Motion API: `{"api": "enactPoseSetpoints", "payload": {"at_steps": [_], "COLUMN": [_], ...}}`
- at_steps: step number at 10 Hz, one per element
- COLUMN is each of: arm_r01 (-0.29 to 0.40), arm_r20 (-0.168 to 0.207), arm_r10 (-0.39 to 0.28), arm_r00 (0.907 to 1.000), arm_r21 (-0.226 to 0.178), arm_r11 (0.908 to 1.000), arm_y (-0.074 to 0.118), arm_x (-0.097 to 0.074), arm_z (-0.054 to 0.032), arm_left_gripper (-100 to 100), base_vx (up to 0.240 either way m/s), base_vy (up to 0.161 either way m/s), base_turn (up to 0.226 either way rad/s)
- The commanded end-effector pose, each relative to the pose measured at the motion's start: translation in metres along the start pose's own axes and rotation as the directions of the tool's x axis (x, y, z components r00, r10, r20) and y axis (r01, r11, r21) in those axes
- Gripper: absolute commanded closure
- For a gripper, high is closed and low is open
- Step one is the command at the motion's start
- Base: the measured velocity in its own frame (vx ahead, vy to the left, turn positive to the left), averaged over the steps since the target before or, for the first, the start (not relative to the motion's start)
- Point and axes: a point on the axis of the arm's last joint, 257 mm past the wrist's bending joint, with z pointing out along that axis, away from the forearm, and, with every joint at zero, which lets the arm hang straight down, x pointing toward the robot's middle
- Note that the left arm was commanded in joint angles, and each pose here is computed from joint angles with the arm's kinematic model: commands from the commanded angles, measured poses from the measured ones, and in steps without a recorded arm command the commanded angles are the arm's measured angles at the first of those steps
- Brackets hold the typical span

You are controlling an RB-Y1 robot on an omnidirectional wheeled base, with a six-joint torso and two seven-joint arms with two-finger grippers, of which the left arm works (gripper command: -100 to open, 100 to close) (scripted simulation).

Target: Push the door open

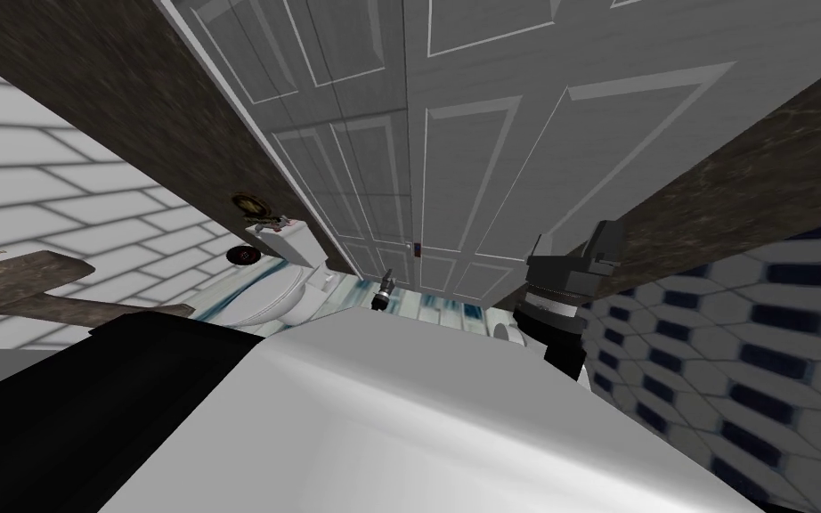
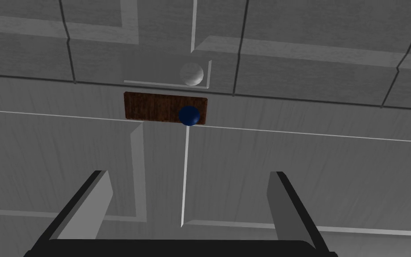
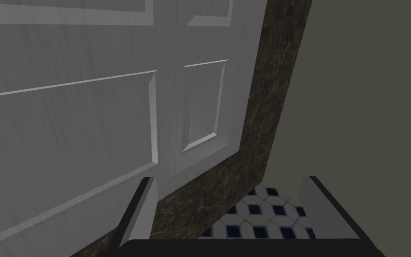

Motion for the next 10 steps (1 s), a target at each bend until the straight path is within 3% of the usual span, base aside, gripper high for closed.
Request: {"api": "enactPoseSetpoints", "payload": {"at_steps": [1,7,10], "arm_r01": [0.017,0.125,0.163], "arm_r20": [-0.005,-0.037,-0.047], "arm_r10": [-0.017,-0.125,-0.164], "arm_r00": [0.9998,0.9915,0.9854], "arm_r21": [-0.001,-0.014,-0.02], "arm_r11": [0.9999,0.9921,0.9864], "arm_y": [0.001,0.004,0.006], "arm_x": [0.003,0.024,0.032], "arm_z": [-0.0001,-0.0015,-0.0021], "arm_left_gripper": [-100,-100,-100], "base_vx": [-0.213,-0.159,-0.026], "base_vy": [0.028,0.032,0.009], "base_turn": [-0.024,-0.04,-0.01]}}
